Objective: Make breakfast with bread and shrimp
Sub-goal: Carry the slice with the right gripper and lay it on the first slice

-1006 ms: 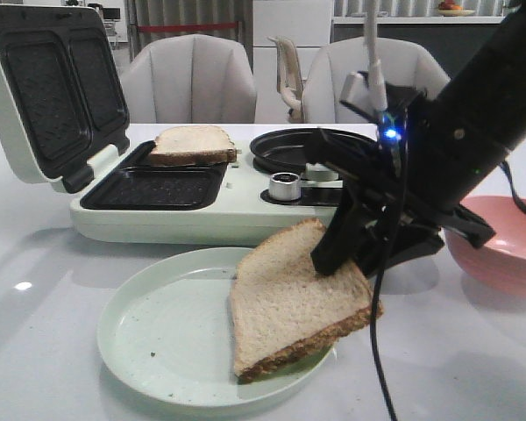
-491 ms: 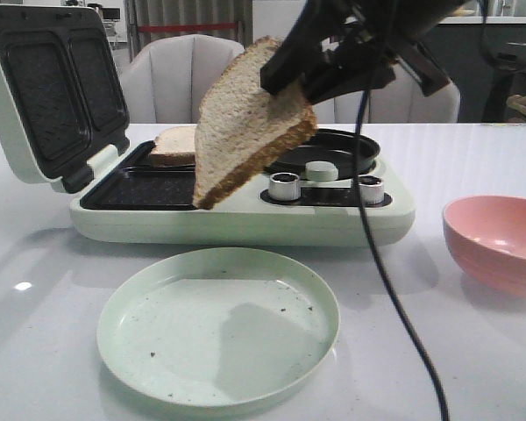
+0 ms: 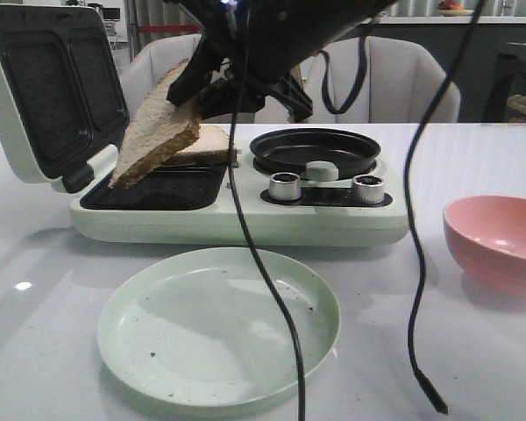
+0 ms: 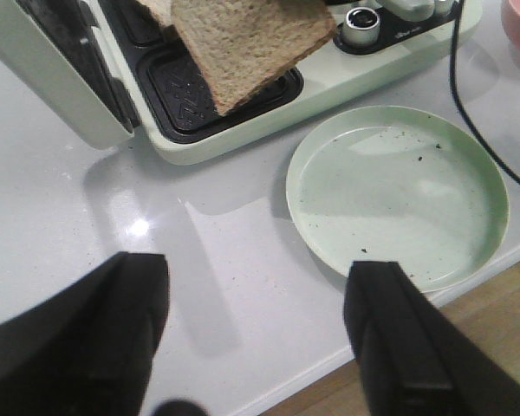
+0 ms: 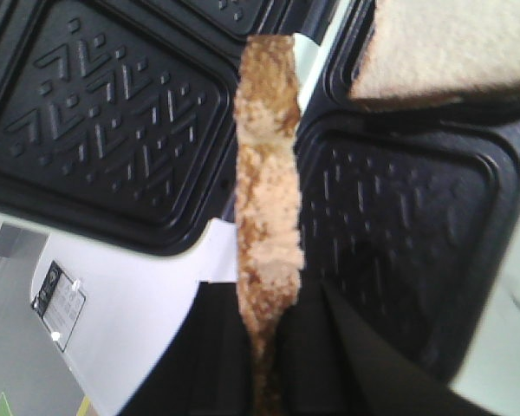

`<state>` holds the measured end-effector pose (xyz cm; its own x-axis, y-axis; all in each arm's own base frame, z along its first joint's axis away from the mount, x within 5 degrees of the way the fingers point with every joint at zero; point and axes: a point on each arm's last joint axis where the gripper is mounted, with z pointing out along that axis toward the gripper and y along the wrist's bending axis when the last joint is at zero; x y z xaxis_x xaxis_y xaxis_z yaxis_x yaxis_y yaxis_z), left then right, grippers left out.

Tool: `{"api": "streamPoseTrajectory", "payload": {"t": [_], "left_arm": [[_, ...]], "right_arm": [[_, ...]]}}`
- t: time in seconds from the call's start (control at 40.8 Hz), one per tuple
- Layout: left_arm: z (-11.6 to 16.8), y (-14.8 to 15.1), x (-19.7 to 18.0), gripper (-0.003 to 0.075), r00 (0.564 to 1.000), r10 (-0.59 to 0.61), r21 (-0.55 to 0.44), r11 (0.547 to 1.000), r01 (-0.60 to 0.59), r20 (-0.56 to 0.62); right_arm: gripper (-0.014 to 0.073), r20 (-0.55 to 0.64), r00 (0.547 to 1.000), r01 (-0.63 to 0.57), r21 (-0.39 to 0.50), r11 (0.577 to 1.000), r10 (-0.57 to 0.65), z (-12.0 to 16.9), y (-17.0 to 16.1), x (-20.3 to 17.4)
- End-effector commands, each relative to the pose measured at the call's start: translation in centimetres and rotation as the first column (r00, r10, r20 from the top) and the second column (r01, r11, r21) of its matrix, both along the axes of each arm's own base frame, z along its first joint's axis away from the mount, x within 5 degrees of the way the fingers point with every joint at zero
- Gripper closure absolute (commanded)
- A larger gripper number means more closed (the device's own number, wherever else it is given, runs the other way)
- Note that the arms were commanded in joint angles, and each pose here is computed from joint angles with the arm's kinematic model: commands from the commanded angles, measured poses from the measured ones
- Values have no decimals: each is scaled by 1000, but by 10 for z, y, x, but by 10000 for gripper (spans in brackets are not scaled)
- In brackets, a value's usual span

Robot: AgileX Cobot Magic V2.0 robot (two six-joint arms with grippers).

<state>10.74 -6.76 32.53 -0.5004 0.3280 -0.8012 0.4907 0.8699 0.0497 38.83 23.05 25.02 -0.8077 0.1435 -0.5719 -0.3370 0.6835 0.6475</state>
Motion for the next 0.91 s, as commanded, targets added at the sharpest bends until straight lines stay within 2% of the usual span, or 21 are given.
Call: {"api": "streamPoseTrajectory", "payload": {"t": [0.0,0.196,0.27,0.417,0.515,0.638,0.712,0.883], "left_arm": [[15,-3,2,230,996,-20,-56,998,25,85],[14,-3,2,230,996,-20,-55,998,24,83],[14,-3,2,230,996,-20,-55,998,24,83],[14,-3,2,230,996,-20,-53,998,24,85],[14,-3,1,230,997,-19,-50,999,23,80],[14,-3,1,230,997,-18,-49,999,22,78],[14,-3,1,230,997,-19,-50,998,23,80],[14,-3,1,230,997,-19,-50,998,23,80]], "right_arm": [[466,91,996,11,74,997,-18,33,8,10],[116,84,996,1,70,998,-7,20,17,26],[42,92,996,12,57,998,-18,18,13,29],[27,98,995,-17,26,1000,14,23,-1,31],[27,117,990,-74,-35,997,78,31,-11,27],[27,130,980,-134,-109,985,148,51,-27,15],[27,126,981,-131,-146,981,149,67,-38,7],[27,113,982,-108,-321,941,152,105,-61,-25]]}}
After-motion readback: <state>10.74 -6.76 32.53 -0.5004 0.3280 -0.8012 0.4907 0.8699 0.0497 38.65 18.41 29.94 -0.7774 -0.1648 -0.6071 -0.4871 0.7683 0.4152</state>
